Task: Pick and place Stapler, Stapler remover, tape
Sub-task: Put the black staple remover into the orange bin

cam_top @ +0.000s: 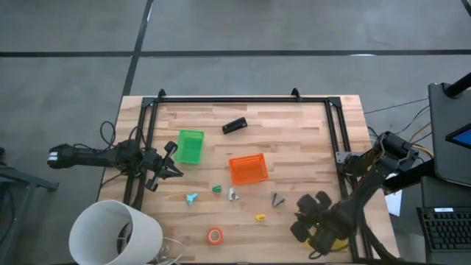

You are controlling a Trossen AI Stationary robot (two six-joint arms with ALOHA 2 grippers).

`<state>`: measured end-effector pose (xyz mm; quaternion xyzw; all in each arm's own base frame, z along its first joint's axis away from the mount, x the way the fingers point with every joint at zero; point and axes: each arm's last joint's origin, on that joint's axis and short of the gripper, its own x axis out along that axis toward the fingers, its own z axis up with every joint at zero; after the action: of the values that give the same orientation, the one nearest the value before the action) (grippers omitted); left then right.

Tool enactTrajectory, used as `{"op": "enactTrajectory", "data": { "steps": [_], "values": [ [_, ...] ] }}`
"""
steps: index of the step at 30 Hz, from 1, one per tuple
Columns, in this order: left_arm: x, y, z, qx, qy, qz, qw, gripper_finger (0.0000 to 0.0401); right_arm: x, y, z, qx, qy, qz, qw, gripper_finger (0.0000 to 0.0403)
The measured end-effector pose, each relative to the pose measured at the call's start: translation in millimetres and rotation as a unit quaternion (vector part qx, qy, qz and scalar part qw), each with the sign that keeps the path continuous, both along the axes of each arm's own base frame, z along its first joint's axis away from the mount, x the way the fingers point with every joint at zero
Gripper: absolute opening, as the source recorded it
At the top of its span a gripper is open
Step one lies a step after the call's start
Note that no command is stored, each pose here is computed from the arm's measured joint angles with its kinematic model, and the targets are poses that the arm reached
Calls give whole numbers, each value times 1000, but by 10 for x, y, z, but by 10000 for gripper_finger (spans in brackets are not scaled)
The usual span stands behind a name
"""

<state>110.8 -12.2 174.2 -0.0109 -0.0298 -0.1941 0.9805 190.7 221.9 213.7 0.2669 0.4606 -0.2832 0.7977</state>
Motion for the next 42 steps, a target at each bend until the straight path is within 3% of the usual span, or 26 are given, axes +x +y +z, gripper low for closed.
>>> {"op": "enactTrajectory", "data": {
  "steps": [5,9,15,24,32,42],
  "values": [
    [0,0,0,0,0,0,1000,23,134,-105,1,-40,19,67,997,80],
    [0,0,0,0,0,0,1000,23,208,-155,3,-86,40,165,982,72],
    [0,0,0,0,0,0,1000,23,305,-253,-18,-129,63,242,960,64],
    [0,0,0,0,0,0,1000,23,463,-404,-183,-147,51,288,945,104],
    [0,0,0,0,0,0,1000,23,417,-460,-353,-147,58,291,944,146],
    [0,0,0,0,0,0,1000,23,436,-439,-607,-146,81,314,935,160]
  ]
}}
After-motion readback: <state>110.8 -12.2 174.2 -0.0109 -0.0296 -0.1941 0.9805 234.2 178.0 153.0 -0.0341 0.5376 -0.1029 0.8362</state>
